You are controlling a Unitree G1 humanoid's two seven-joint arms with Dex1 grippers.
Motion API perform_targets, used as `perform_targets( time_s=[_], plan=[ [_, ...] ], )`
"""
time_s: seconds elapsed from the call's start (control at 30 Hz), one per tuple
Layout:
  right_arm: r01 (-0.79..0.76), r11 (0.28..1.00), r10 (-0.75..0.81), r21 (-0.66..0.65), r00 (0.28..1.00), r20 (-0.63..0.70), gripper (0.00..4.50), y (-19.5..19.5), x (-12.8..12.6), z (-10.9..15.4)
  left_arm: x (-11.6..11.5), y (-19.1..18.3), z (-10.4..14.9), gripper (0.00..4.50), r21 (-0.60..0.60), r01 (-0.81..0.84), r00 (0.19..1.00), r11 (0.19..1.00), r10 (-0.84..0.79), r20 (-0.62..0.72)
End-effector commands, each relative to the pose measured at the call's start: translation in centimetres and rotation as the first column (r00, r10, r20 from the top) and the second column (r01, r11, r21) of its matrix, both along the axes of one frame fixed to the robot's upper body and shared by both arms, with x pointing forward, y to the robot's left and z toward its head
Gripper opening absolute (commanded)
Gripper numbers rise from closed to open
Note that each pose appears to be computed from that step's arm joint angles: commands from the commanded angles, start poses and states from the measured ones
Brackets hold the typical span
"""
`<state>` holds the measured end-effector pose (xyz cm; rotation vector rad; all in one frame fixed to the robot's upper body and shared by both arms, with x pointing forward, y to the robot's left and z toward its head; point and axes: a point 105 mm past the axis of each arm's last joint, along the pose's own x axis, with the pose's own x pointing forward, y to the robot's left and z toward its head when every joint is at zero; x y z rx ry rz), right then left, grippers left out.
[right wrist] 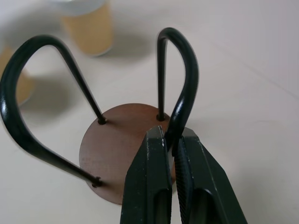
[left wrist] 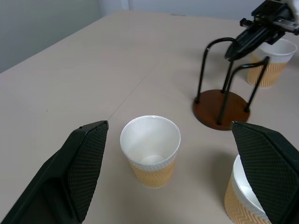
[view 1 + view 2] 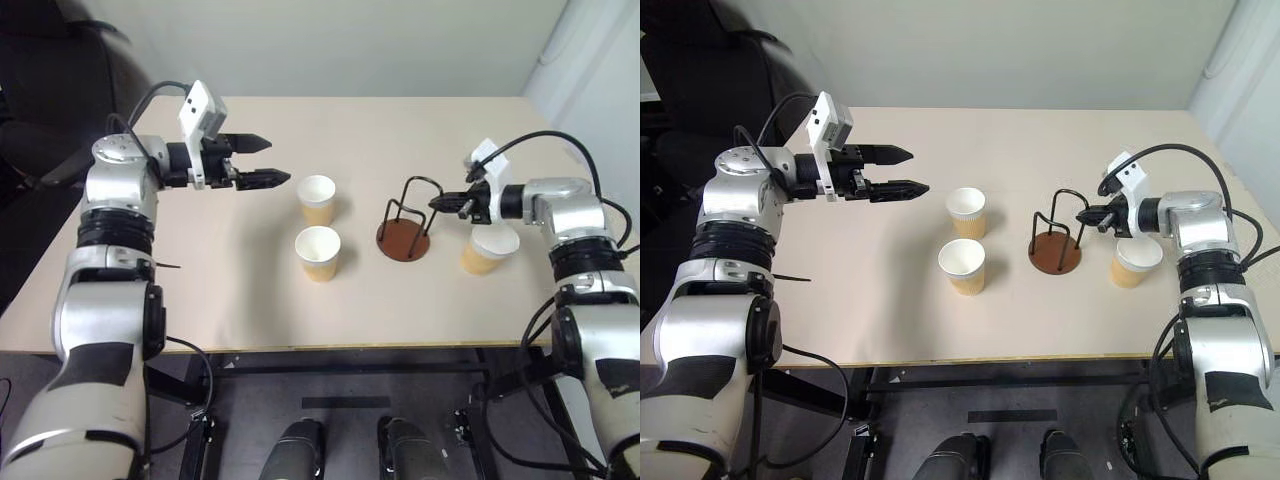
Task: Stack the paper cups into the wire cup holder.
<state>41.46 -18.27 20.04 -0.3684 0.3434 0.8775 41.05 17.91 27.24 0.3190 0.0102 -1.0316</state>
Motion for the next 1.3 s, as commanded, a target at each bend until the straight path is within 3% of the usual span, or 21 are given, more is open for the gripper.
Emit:
perform_targets(
  time_s=[0.03,1.3],
  plan=[
    [-0.034,0.999,0.034,-0.027,0.999,-0.001,0.03,0.3,-0.8,0.4,-0.2,-0.2,1.8,4.50,0.008,0.016,0.998,1.000,-0.016,0.058],
    [-0.104,0.993,0.106,-0.063,0.994,0.026,0.03,4.0,0.9,0.1,-0.4,0.5,1.9,4.50,0.012,-0.002,0.998,1.000,0.001,0.061]
  ],
)
